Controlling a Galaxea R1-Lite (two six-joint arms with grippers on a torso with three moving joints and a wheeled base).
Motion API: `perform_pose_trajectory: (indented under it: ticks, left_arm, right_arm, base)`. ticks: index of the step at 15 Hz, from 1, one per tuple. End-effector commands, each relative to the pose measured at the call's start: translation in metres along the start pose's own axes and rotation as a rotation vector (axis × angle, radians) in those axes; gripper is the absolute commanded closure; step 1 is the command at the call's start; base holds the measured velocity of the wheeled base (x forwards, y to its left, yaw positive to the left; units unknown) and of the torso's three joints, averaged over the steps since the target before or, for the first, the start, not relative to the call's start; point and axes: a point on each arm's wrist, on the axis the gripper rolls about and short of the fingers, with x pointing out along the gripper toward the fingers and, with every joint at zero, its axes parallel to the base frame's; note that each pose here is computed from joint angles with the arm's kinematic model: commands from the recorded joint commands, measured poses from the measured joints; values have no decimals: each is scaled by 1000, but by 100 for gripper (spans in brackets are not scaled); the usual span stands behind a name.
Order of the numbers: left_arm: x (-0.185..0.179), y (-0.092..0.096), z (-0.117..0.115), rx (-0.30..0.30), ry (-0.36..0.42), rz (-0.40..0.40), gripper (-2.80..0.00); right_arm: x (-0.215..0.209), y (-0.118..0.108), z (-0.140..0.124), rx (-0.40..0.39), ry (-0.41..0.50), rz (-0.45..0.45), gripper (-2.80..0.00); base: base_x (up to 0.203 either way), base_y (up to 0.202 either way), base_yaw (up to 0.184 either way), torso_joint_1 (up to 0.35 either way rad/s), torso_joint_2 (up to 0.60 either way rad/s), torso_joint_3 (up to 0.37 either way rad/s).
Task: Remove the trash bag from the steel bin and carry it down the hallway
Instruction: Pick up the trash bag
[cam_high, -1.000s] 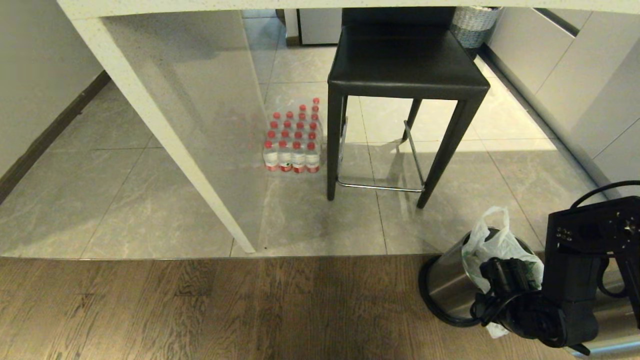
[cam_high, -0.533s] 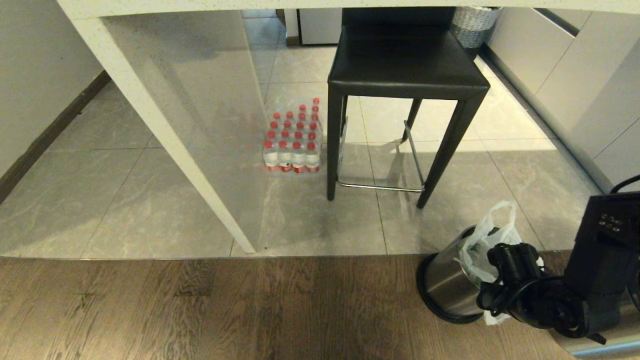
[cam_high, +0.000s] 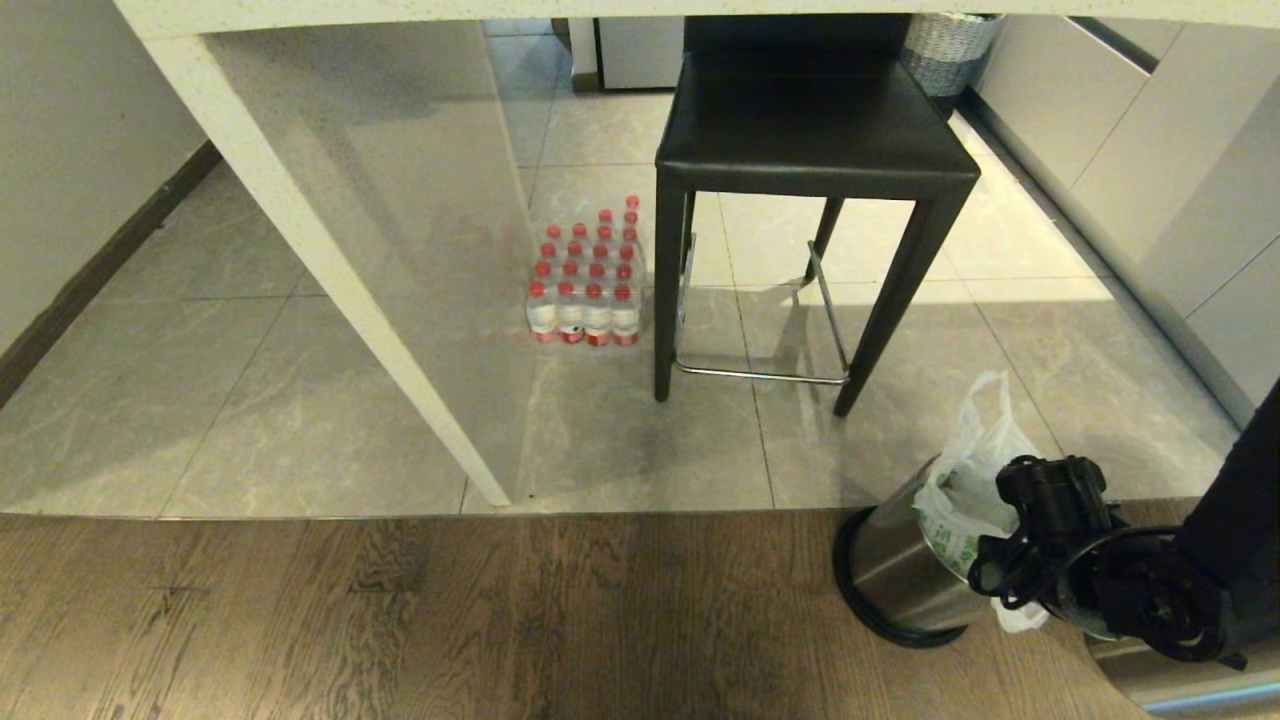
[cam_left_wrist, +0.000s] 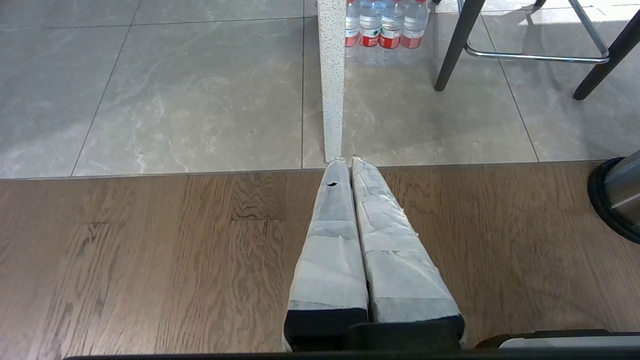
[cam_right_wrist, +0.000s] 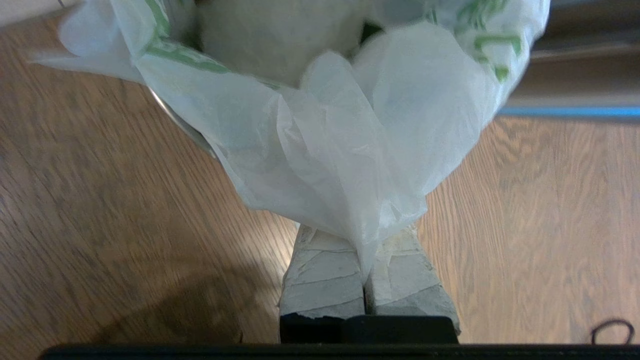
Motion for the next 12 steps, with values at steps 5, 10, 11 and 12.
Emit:
perform_pose_trajectory:
  ticks: [5, 10, 11, 12]
  left_arm:
    - [0, 0, 0, 0, -1, 0, 0]
    - [0, 0, 0, 0, -1, 0, 0]
    - [0, 0, 0, 0, -1, 0, 0]
    - [0, 0, 0, 0, -1, 0, 0]
  right_arm:
    - [23, 25, 11, -46, -34, 17, 0]
    - [46, 37, 11, -125, -106, -58, 0]
    - [47, 37, 13, -124, -115, -56, 0]
    - [49, 36, 14, -121, -114, -59, 0]
  base:
    - [0, 0, 0, 0, 0, 0]
    - [0, 0, 0, 0, 0, 0]
    - [0, 0, 0, 0, 0, 0]
    - [0, 0, 0, 0, 0, 0]
